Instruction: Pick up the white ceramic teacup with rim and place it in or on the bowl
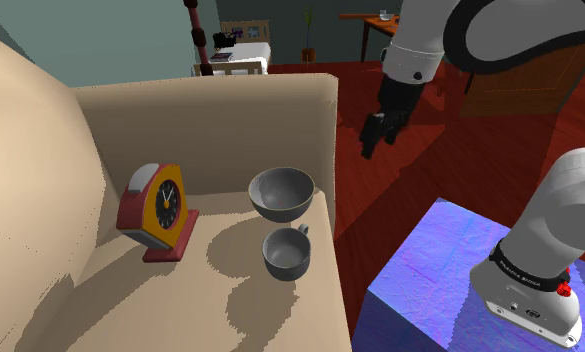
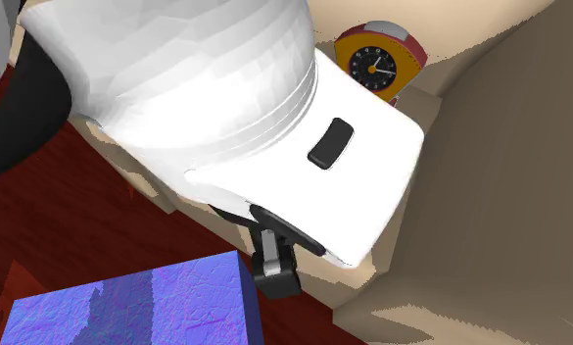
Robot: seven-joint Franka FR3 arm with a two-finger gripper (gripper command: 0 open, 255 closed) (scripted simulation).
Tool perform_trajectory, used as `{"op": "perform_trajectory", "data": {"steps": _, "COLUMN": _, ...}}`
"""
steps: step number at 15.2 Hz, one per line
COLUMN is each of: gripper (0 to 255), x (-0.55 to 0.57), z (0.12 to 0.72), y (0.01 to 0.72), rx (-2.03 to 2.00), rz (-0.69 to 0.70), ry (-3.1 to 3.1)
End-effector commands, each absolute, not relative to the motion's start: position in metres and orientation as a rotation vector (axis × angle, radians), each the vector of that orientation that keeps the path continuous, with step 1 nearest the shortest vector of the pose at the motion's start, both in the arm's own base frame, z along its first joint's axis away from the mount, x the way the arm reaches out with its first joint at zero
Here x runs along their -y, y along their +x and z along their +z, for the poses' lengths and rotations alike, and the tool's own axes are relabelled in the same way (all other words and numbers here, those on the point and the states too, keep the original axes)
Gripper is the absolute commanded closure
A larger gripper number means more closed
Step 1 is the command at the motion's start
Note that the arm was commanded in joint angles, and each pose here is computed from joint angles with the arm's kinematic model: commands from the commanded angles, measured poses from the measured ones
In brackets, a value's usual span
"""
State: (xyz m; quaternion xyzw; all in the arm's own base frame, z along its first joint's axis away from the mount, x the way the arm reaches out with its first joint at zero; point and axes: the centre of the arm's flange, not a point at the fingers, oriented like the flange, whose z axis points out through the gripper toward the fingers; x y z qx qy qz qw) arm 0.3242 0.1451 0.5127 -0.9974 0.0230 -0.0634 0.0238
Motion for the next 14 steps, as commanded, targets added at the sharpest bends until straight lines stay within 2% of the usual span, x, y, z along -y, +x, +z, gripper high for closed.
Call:
{"op": "perform_trajectory", "data": {"steps": 1, "gripper": 0, "x": -0.164, "z": 0.499, "y": 0.327, "rx": -0.093, "rz": -0.200, "ry": -3.084}}
{"op": "perform_trajectory", "data": {"steps": 14, "gripper": 0, "x": -0.307, "z": 0.405, "y": 0.346, "rx": -0.214, "rz": -0.210, "ry": -3.073}}
